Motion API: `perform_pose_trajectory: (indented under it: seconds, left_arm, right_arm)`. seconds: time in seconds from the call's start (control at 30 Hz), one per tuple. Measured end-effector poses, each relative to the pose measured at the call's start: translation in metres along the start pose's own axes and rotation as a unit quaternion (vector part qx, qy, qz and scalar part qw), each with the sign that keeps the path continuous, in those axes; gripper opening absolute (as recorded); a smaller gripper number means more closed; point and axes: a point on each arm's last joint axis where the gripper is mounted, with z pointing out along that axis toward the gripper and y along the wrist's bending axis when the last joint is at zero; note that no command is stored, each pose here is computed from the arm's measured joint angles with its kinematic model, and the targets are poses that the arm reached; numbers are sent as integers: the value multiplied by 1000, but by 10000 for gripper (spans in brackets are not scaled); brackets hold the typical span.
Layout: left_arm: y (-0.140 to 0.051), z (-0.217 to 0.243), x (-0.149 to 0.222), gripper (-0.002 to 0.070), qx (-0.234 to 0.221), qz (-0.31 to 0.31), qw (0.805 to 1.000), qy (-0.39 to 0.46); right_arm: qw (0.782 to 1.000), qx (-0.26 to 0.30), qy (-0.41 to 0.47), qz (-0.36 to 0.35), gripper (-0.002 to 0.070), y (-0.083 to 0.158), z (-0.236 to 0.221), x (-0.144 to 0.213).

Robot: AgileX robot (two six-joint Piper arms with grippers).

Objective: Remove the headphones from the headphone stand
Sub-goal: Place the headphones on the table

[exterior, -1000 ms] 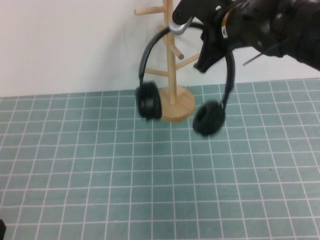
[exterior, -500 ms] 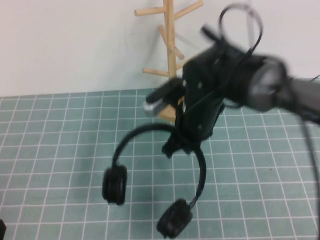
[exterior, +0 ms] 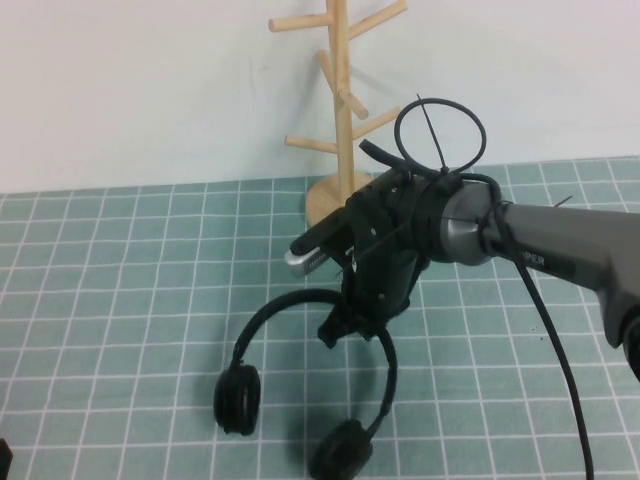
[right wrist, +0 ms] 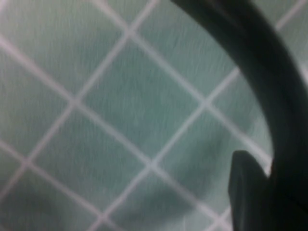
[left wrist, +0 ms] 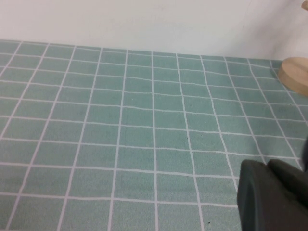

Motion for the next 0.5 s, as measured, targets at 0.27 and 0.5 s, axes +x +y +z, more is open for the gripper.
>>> perform_pose_trajectory:
  seconds: [0.27, 0.5]
  left_arm:
    - [0, 0, 0, -3, 0, 0, 1000, 0]
    - [0, 0, 0, -3, 0, 0, 1000, 0]
  right_arm:
    - [998, 33, -5, 59, 311, -2, -32, 2]
    - [995, 31, -60, 70, 18, 5, -136, 38]
